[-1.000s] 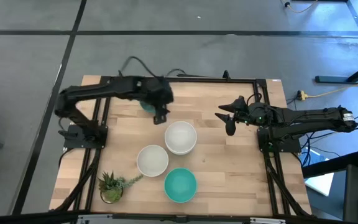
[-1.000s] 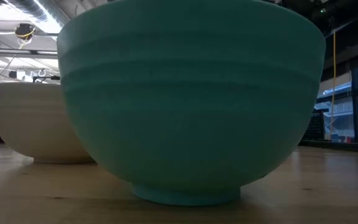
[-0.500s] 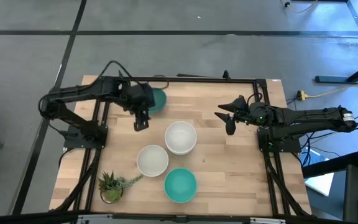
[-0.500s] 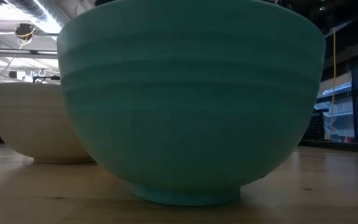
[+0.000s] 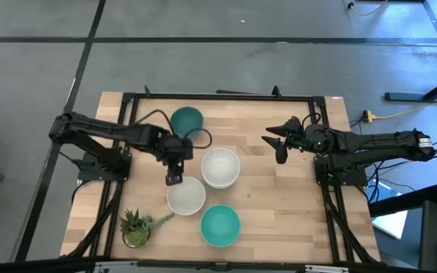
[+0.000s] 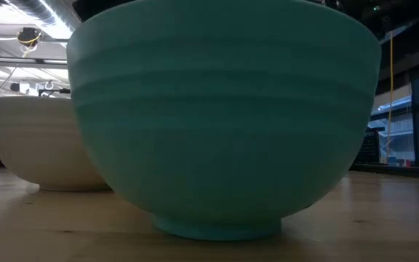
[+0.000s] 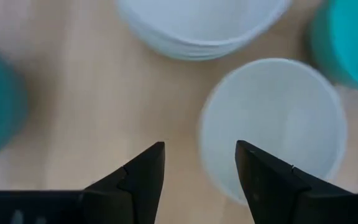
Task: Nest bowls inside each other
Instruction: Stack the white bowl on the white bowl
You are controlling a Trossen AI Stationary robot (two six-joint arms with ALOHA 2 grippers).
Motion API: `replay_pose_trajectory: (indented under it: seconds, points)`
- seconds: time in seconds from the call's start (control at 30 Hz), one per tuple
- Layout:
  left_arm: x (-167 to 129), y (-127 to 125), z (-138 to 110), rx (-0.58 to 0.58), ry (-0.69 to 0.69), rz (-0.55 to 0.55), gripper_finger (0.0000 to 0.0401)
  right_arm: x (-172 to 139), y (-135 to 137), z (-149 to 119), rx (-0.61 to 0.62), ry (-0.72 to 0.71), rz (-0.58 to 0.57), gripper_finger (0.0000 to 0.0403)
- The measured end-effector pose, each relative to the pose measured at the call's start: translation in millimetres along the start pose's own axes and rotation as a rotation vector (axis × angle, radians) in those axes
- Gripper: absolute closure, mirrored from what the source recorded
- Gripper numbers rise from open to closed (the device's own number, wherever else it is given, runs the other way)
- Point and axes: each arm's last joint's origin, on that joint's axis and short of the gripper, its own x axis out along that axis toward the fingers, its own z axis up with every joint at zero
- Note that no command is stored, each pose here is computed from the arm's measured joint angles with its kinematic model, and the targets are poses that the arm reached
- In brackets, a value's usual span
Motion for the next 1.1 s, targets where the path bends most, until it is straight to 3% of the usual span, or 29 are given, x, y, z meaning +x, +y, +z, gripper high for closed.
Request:
replay_pose_trajectory:
  seconds: [0.13, 0.23, 0.5, 1.1]
  points:
    - [18, -9, -5, 0.026, -0.021, -0.093, 0.0211, 0, 0, 0, 0.016, 0.002, 0.006, 0.0196]
    - [25, -13, -10, 0.040, -0.014, -0.101, 0.0211, 0, 1, 0, 0.016, 0.014, 0.035, 0.0196]
    - [33, -22, -19, 0.033, -0.016, -0.052, 0.0211, 0, 2, -1, 0.013, 0.026, 0.066, 0.0196]
    - [92, -21, -16, -0.040, 0.103, 0.123, 0.0211, -1, 6, -3, 0.005, 0.081, 0.199, 0.0196]
